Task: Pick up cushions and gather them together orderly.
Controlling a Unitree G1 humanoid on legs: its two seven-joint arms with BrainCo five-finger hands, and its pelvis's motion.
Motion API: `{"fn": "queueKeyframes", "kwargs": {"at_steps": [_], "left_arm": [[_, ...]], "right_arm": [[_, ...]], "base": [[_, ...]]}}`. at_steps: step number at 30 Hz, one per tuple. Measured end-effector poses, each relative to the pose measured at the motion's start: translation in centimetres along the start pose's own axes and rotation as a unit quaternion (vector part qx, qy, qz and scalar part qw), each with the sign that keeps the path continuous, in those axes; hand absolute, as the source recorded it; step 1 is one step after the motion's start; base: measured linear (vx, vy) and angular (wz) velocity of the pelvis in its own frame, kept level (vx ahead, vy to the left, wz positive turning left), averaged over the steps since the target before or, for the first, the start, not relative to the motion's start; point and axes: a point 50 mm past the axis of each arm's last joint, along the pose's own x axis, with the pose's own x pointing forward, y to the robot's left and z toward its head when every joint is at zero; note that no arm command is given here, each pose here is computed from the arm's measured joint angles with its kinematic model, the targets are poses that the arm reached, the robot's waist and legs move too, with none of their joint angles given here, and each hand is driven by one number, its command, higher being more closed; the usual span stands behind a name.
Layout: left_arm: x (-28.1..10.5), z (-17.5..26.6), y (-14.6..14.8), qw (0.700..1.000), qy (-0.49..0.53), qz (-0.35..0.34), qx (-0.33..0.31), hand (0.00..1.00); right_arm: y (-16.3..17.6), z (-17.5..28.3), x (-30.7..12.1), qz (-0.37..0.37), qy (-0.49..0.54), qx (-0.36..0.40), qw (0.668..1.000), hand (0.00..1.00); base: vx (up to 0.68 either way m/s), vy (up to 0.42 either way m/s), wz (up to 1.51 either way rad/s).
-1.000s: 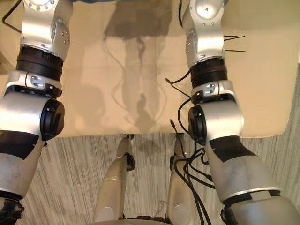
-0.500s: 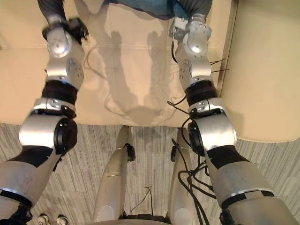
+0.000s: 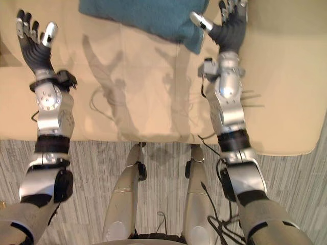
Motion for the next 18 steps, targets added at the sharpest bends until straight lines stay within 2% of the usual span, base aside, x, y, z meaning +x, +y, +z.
{"fn": "queueKeyframes", "kwargs": {"at_steps": [2, 3, 5, 7, 10, 12, 14, 15, 16, 18], "left_arm": [[-4.9, -2.7, 0.7, 0.998, 0.055, -0.016, -0.003, 0.0], [-6.2, -3.6, 0.8, 0.997, 0.076, -0.02, -0.002, 0.0], [-10.9, -6.3, 1.1, 0.987, 0.155, -0.036, 0.015, 0.0], [-14.1, -7.7, 1.5, 0.977, 0.208, -0.051, 0.02, 0.0], [-19.2, -10.4, 3.5, 0.946, 0.312, -0.067, 0.06, 0.0], [-22.7, -12.2, 5.5, 0.912, 0.392, -0.072, 0.097, 0.0], [-24.7, -13.0, 6.7, 0.888, 0.437, -0.079, 0.121, 0.0], [-26.7, -13.4, 7.9, 0.864, 0.476, -0.087, 0.14, 0.0], [-27.7, -13.5, 8.4, 0.853, 0.492, -0.09, 0.148, 0.0], [-31.3, -13.8, 9.9, 0.806, 0.557, -0.105, 0.17, 0.0]], "right_arm": [[-1.0, -2.4, -5.2, 0.006, 0.066, -0.036, 0.997, 0.0], [-1.3, -3.1, -6.6, 0.006, 0.091, -0.045, 0.995, 0.0], [-2.2, -5.7, -11.9, 0.004, 0.188, -0.071, 0.98, 0.0], [-3.2, -7.4, -15.7, -0.001, 0.262, -0.089, 0.961, 0.0], [-6.1, -10.2, -23.0, -0.019, 0.418, -0.135, 0.898, 0.0], [-8.7, -10.7, -28.9, -0.036, 0.523, -0.168, 0.835, 0.0], [-9.6, -10.6, -31.9, -0.028, 0.575, -0.189, 0.796, 0.0], [-10.0, -10.4, -34.2, -0.013, 0.614, -0.199, 0.763, 0.0], [-10.1, -10.3, -35.1, -0.005, 0.628, -0.203, 0.751, 0.0], [-10.5, -9.7, -38.3, 0.016, 0.679, -0.211, 0.703, 0.0]], "base": [[0.05, -0.088, 0.15], [0.06, -0.073, 0.04], [0.08, -0.051, -0.05], [0.08, -0.015, -0.1], [0.14, 0.011, -0.08], [0.14, 0.019, -0.14], [0.09, 0.013, -0.1], [0.08, 0.008, -0.08], [0.11, 0.006, -0.17], [0.1, 0.006, -0.32]]}}
